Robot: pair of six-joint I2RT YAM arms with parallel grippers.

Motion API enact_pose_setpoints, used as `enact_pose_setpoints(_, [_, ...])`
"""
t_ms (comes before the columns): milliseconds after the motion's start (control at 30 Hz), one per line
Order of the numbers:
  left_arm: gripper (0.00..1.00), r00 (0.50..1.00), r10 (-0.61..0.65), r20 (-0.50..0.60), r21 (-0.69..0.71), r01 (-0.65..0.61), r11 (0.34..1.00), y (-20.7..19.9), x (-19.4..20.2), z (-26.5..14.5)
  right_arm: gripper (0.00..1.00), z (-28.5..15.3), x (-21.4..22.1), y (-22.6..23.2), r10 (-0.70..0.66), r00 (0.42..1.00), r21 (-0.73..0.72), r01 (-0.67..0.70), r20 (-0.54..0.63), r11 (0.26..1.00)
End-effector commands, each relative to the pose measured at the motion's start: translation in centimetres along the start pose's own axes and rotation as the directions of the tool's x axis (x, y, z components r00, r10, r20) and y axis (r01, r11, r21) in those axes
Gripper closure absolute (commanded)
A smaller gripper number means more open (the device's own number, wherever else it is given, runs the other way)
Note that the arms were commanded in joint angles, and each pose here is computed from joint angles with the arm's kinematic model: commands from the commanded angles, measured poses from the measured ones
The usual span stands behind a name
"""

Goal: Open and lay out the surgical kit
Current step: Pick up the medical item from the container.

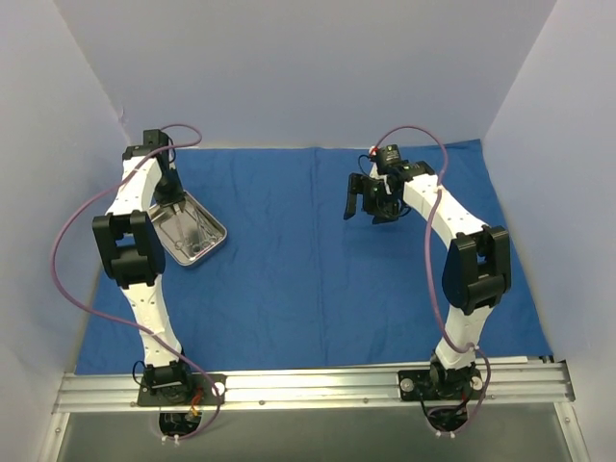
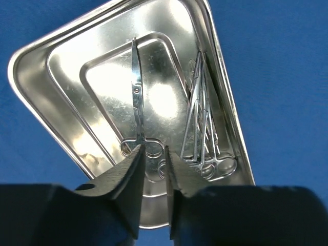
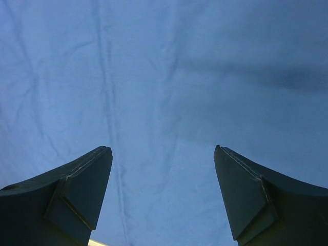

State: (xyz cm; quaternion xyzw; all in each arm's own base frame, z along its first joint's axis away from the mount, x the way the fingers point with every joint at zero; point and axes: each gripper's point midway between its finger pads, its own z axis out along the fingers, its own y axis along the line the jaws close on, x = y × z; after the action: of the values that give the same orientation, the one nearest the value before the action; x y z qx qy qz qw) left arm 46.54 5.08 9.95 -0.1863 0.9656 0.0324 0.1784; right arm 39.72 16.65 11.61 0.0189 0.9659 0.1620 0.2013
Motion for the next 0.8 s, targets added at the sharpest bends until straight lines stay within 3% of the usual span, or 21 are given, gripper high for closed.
enact_pose_setpoints(0, [0.67,1.0,0.016,0.027,-0.01,-0.016,1.0,-0.3,-1.8,1.1,0.17,-1.3,-0.5,0.7,-0.021,1.0,-0.016,0.021,0.012,1.0])
enact_pose_setpoints(333, [0.62,0.999,-0.009,0.031,-0.062,0.011,0.998,1.5,-4.6,4.2,0.17,-1.2,2.0,-0.6,-0.006,1.0,0.019,0.006,-0.029,1.0])
enact_pose_setpoints(767, [0.62,0.999,-0.036,-0.021,-0.081,0.034,0.996,1.8,-3.7,7.9,0.17,-0.8,2.0,-1.0,-0.014,0.999,0.038,0.016,-0.045,0.999])
